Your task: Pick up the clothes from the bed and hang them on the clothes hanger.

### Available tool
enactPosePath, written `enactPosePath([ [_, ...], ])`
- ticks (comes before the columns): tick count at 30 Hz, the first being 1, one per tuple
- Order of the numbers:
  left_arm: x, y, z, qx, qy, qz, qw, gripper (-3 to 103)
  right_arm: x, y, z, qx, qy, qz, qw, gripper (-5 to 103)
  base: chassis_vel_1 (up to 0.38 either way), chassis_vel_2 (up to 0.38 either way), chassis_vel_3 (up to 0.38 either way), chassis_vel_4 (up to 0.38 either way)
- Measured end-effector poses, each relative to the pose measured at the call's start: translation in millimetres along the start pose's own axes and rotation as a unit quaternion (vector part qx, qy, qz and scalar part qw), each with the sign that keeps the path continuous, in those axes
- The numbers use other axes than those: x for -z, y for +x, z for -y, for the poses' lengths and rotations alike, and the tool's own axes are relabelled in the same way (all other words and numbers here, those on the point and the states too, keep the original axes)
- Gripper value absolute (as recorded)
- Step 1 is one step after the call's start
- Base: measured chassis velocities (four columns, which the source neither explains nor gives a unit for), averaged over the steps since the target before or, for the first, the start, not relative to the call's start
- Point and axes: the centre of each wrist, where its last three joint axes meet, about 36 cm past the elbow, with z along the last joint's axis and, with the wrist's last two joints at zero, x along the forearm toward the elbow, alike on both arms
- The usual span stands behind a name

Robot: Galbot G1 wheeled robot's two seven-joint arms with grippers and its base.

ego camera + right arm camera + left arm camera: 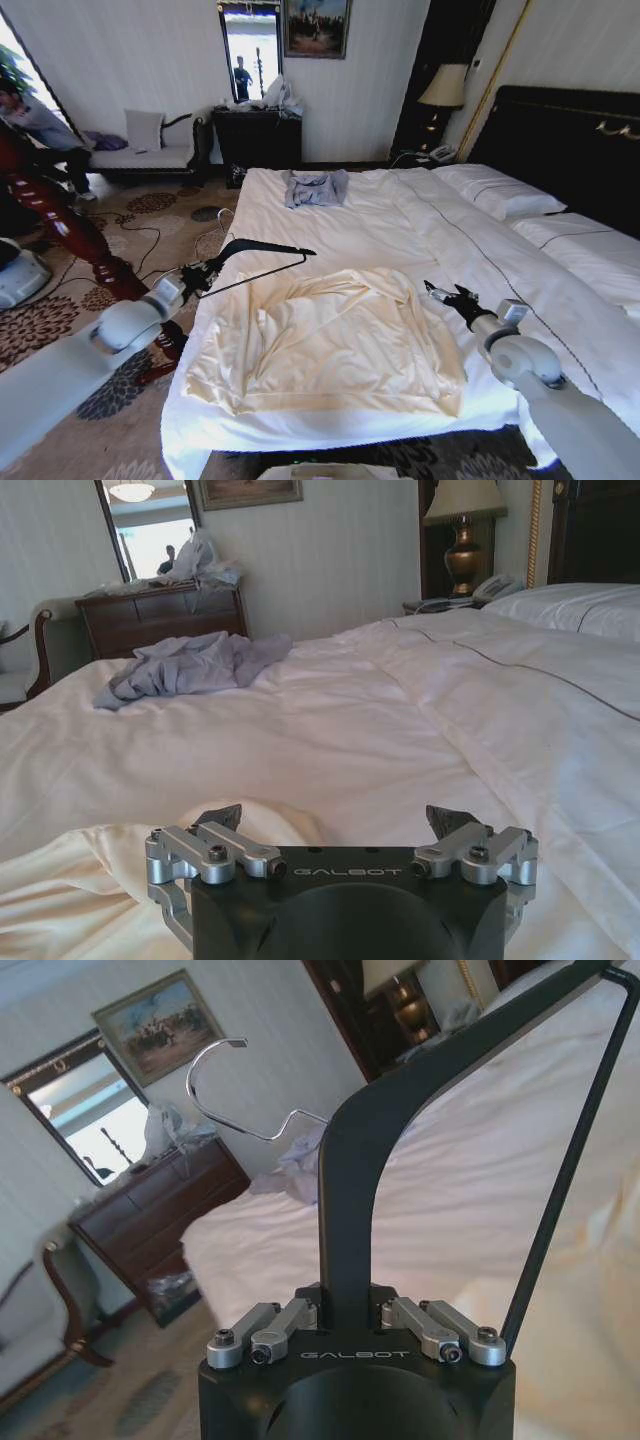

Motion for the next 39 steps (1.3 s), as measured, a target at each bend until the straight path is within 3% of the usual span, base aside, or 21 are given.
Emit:
enactPosePath([
  [5,-6,-22,26.8,-0.020,0.023,-0.004,0.9995,22,4,-13,-1,0.003,0.004,0.002,1.000,100,0.000,0.000,0.000,0.000],
  [12,-2,-38,52.8,-0.073,-0.022,-0.008,0.9971,22,8,-48,2,0.017,0.024,-0.005,1.000,100,0.000,0.000,0.000,0.000],
  [23,28,-81,55.6,-0.092,-0.072,-0.002,0.9931,22,-9,-92,-1,0.025,0.034,-0.030,0.999,100,0.000,0.000,0.000,0.000],
  [33,24,-88,69.5,-0.106,-0.081,-0.011,0.9910,22,-23,-102,-4,0.034,0.027,-0.053,0.998,99,0.000,0.000,0.000,0.000],
  [34,23,-89,71.8,-0.108,-0.081,-0.012,0.9908,22,-25,-104,-4,0.033,0.025,-0.055,0.998,90,0.000,0.000,0.000,0.000],
  [39,25,-94,80.3,-0.115,-0.081,-0.011,0.9900,22,-27,-110,-2,0.025,0.019,-0.058,0.998,88,0.000,0.000,0.000,0.000],
])
